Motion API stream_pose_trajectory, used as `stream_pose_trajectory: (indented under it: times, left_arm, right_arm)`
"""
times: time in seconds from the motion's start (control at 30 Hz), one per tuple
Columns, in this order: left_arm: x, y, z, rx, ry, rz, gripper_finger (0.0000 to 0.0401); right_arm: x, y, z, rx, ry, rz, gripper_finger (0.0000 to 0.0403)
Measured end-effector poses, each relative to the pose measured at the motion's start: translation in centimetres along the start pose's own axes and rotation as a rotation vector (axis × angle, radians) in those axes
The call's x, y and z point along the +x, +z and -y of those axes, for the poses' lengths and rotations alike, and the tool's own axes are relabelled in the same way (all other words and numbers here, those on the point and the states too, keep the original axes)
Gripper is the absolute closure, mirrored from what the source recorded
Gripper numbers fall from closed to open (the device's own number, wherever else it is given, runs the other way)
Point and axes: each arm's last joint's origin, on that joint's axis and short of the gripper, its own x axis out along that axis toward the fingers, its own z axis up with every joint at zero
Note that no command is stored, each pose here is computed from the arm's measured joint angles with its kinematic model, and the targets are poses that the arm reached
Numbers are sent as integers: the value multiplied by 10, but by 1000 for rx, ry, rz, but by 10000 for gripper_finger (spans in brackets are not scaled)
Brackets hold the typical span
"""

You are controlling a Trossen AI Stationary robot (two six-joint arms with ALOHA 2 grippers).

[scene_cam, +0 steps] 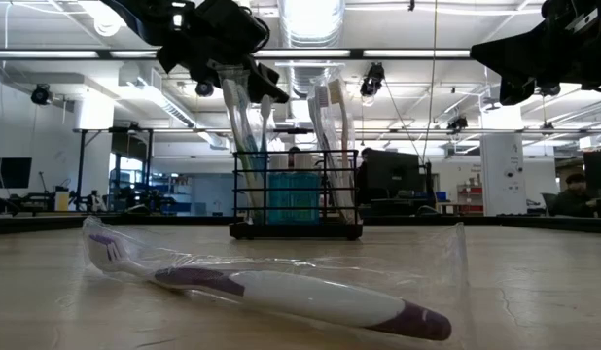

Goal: Pick & Place toothbrushing station
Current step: Put the violet toothbrush into the black wire organizer

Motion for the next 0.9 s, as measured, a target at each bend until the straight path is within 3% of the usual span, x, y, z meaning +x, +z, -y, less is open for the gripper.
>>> stream_pose_trajectory:
  times: [0.13, 0.27, 0.53, 0.7, 0.9]
  left_arm:
    - [-8, 3, 2, 8, 36, -26, 399]
    - [-30, 21, 8, 54, 74, 40, 393]
    - [-132, 68, 56, 78, 185, 269, 381]
    - [-173, 52, 94, -20, 236, 300, 397]
    - [-172, 0, 122, -149, 295, 388, 397]
  right_arm:
    - [0, 0, 0, 0, 0, 0, 394]
    - [0, 0, 0, 0, 0, 0, 394]
    - [0, 0, 0, 8, 0, 0, 394]
    - [0, 0, 0, 9, 0, 0, 394]
    - [0, 0, 1, 11, -24, 0, 394]
